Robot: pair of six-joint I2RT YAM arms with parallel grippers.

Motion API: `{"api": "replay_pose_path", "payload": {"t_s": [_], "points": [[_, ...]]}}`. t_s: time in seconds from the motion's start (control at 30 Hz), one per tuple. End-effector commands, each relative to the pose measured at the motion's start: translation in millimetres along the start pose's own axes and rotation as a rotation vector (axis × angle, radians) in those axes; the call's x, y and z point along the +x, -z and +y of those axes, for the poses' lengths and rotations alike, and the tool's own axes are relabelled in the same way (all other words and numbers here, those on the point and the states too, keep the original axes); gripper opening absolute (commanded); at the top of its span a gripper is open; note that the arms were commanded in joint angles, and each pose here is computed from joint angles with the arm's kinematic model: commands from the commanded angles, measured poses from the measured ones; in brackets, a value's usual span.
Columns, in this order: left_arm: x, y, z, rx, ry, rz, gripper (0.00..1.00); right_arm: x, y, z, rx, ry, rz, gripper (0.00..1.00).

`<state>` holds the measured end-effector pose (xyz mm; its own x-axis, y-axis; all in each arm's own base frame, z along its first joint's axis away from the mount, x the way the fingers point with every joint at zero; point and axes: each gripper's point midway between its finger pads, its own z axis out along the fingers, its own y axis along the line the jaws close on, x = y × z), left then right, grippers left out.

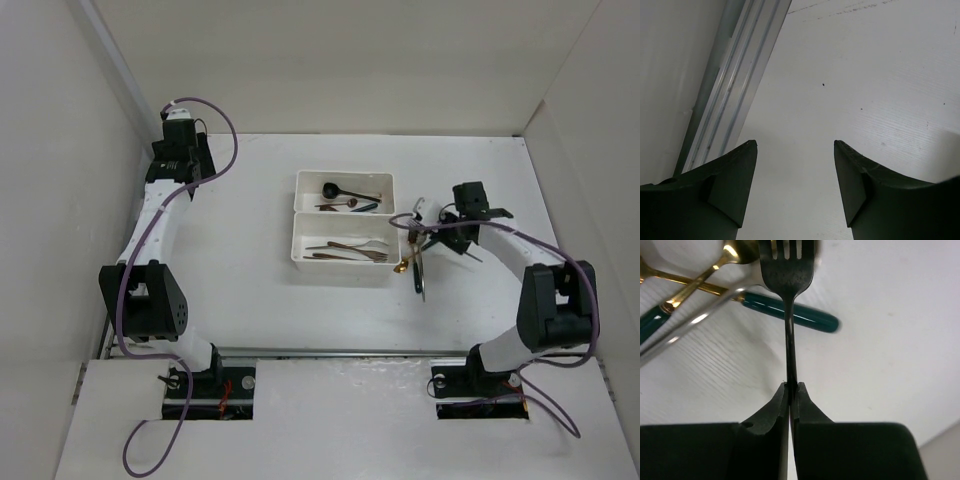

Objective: Sort the eating utensils into containers

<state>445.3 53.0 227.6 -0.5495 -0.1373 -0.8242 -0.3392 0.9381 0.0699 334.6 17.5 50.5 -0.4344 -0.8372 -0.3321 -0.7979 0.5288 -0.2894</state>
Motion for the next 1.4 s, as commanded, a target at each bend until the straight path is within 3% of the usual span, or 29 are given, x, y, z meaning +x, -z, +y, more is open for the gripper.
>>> {"api": "replay_pose_path", "payload": {"t_s": [0.0, 0.2, 0.33, 0.5, 0.73, 0.8, 0.87, 0.9, 0.93, 1.03, 1.1, 1.17, 1.27, 1.37], "points": [[-24, 12, 7, -0.014, 0.02, -0.072, 0.6, -26, 49, -45, 0.167, 0.045, -0.073, 0.0], [-24, 12, 7, -0.014, 0.02, -0.072, 0.6, -73, 116, -92, 0.354, 0.09, -0.229, 0.0], [-24, 9, 6, -0.014, 0.02, -0.072, 0.6, -156, 141, -75, 0.374, 0.225, -0.417, 0.0], [-28, 10, 6, -0.013, 0.023, -0.08, 0.6, -253, 124, -2, 0.268, 0.411, -0.543, 0.0], [-23, 10, 13, -0.031, 0.025, -0.072, 0.6, -278, 64, 74, 0.036, 0.42, -0.522, 0.01], [-25, 13, 13, -0.029, 0.028, -0.081, 0.6, -278, 51, 82, 0.002, 0.364, -0.508, 0.29], [-25, 13, 13, -0.029, 0.028, -0.081, 0.6, -271, 48, 85, -0.015, 0.353, -0.47, 0.38], [-25, 13, 13, -0.029, 0.028, -0.081, 0.6, -269, 47, 83, -0.01, 0.328, -0.462, 0.55], [-25, 13, 13, -0.029, 0.028, -0.081, 0.6, -268, 53, 75, 0.013, 0.301, -0.463, 0.63], [-25, 13, 12, -0.019, 0.028, -0.08, 0.6, -274, 82, 51, 0.079, 0.149, -0.556, 0.7], [-21, 12, 12, -0.02, 0.025, -0.071, 0.6, -272, 99, 21, 0.134, -0.018, -0.627, 0.71], [-19, 8, 11, -0.021, 0.022, -0.062, 0.6, -260, 121, -4, 0.158, -0.333, -0.683, 0.67], [-22, 10, 11, -0.02, 0.025, -0.071, 0.6, -209, 115, -30, 0.147, -0.71, -0.632, 0.6], [-23, 10, 11, -0.02, 0.025, -0.071, 0.6, -152, 88, -15, 0.151, -0.93, -0.488, 0.49]]}}
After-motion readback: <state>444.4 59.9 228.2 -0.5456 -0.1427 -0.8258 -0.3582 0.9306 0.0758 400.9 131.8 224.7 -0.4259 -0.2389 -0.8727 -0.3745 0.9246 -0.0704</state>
